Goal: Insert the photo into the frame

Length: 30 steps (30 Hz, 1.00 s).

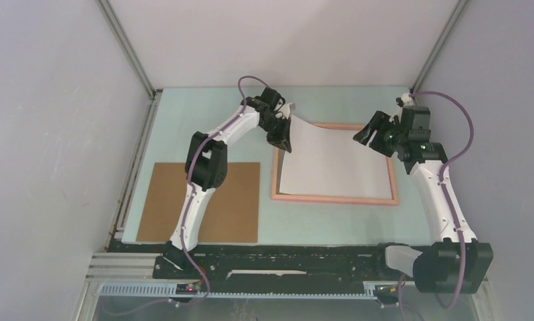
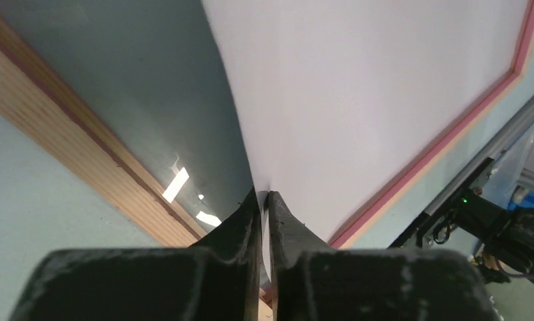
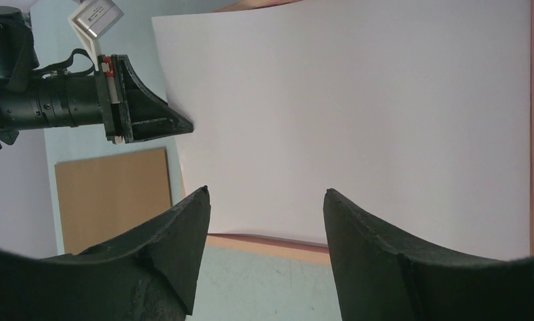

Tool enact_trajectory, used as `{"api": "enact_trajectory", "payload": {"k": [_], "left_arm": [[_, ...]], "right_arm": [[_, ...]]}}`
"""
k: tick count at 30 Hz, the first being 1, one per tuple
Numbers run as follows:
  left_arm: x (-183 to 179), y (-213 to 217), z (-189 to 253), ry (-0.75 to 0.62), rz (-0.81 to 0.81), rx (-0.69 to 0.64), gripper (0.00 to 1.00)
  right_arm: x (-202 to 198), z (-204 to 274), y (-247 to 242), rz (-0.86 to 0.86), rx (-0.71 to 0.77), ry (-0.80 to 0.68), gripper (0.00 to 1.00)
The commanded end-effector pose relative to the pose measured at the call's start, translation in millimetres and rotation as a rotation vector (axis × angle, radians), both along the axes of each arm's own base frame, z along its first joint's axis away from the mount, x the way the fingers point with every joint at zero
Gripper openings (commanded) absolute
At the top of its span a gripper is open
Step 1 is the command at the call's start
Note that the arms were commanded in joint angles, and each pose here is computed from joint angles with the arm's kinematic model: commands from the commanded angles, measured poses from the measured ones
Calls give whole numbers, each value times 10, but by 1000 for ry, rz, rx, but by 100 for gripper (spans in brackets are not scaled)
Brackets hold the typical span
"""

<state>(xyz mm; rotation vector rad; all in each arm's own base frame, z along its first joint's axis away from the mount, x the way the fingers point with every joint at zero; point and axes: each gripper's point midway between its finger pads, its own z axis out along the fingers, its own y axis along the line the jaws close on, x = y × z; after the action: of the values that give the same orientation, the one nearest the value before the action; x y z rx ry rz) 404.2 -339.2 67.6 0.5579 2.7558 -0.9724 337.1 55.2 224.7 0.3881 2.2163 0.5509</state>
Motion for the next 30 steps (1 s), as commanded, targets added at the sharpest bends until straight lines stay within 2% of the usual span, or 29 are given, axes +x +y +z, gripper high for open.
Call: {"api": "enact_trajectory", "payload": {"k": [1,6,11,13,14,18,21,24,26,30], "left_arm": [[169,-17,317,-98,100,15,18],[220,198,532,-186,199,89,50],[197,325,907,-255,233,104,68],[167,434,1025,-279,244,143,74],[159,534,1081,-299,262,181,80],[-64,998,1274,-358,311,273,84],[-423,1514,1211,-355,386,338,85],[-743,2046,976,-342,549,398,84],[-973,2311,790,-318,681,387,85],[-1372,2541,407,-266,940,257,86]], "right_arm": [[28,97,-1,-1,16,-48,70],[25,54,15,4,27,-41,70],[31,-20,15,4,28,-31,70],[40,-64,2,-1,23,-24,70],[46,-106,-6,-4,18,-16,70],[43,-314,122,46,-2,40,73],[-51,-424,585,177,39,75,73],[-213,-542,1164,305,93,108,73],[-358,-623,1601,395,173,147,73],[-706,-719,2513,567,326,210,72]]}}
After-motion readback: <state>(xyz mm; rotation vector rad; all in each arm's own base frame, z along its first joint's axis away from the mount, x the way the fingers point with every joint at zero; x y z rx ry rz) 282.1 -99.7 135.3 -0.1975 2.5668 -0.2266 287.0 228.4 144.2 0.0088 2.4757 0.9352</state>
